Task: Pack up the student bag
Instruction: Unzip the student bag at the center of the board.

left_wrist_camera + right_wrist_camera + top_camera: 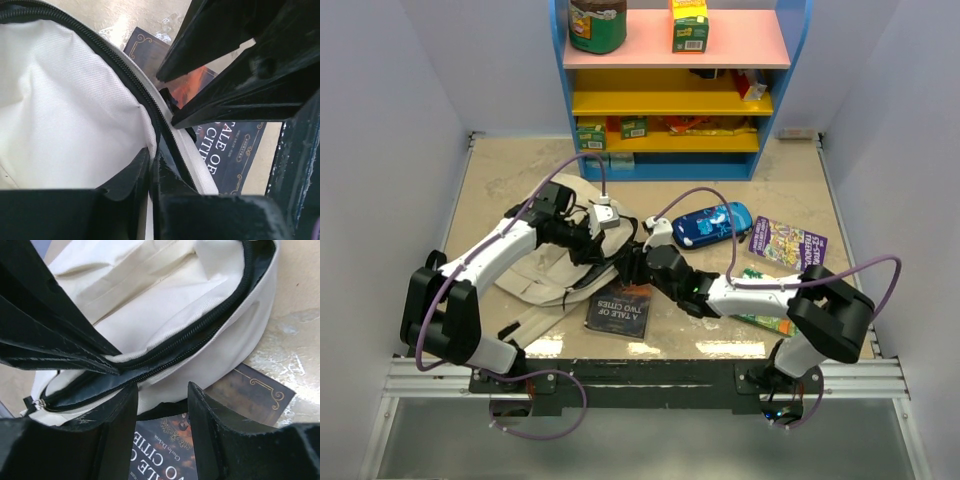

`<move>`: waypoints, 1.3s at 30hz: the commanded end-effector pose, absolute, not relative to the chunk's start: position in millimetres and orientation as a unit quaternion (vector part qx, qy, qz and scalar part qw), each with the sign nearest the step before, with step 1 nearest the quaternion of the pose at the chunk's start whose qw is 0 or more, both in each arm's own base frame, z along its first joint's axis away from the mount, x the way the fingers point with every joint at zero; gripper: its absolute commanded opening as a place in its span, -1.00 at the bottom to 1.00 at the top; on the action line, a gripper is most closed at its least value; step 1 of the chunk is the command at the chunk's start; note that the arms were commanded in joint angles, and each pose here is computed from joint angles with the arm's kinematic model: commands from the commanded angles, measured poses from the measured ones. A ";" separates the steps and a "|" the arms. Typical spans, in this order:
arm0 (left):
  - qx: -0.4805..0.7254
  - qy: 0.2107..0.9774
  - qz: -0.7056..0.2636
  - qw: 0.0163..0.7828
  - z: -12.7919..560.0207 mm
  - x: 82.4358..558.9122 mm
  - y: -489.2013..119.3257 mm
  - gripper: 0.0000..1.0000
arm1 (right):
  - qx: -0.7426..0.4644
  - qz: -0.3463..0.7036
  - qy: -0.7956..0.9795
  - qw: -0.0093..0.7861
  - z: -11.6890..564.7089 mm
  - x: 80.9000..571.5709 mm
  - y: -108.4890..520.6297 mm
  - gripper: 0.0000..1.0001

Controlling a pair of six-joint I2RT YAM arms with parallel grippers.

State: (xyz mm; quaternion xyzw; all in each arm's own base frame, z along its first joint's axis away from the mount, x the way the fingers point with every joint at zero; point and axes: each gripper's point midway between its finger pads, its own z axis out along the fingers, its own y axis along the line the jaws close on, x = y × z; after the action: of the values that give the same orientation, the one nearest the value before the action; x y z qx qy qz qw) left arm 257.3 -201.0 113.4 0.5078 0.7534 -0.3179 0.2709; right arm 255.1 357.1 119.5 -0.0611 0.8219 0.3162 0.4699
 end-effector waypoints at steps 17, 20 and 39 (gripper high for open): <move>0.369 0.773 -0.257 0.447 220.7 314.4 -149.2 -1.00 | -0.123 0.312 0.848 0.411 52.2 217.2 407.3 -0.39; 0.342 0.772 -0.256 0.472 239.8 324.2 -128.4 -1.00 | -0.119 0.299 0.856 0.404 38.9 215.4 401.6 -0.46; 0.395 0.764 -0.280 0.426 182.7 263.9 -118.9 -1.00 | -0.101 0.124 0.861 0.483 78.9 207.6 381.1 0.43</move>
State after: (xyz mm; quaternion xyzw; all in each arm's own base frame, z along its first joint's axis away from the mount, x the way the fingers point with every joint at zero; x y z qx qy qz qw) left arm 270.7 -117.3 181.9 0.3685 0.7858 -0.2852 0.4066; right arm 212.4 398.3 54.8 -0.1077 0.8635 0.2341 0.4337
